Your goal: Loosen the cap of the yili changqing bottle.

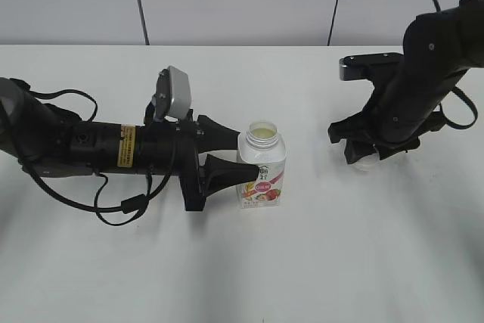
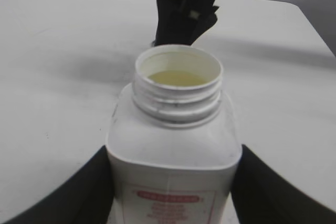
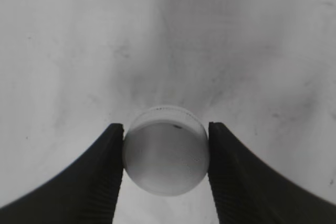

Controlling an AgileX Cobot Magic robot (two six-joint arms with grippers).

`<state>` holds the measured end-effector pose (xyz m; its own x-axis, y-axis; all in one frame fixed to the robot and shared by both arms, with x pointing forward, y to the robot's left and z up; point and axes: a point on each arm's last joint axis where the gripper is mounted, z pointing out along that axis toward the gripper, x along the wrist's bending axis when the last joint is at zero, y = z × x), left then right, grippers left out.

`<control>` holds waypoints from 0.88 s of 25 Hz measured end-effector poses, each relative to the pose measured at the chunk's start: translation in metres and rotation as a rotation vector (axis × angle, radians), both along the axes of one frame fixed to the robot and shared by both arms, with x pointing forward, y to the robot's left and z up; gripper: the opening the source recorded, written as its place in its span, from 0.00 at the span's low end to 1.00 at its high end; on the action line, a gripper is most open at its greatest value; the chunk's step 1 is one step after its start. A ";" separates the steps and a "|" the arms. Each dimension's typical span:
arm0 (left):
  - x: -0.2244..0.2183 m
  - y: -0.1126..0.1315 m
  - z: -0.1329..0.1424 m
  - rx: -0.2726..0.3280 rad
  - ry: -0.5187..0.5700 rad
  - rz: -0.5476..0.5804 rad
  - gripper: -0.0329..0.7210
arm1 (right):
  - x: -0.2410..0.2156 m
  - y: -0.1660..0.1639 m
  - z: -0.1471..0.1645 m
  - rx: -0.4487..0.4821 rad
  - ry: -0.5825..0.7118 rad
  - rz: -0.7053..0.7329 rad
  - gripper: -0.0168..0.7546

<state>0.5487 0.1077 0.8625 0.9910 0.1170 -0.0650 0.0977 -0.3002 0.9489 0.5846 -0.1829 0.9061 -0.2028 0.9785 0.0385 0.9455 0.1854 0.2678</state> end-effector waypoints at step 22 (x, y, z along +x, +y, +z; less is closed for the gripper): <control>-0.003 0.006 0.000 -0.004 0.000 -0.052 0.82 | 0.001 0.007 0.007 0.019 -0.051 0.014 0.82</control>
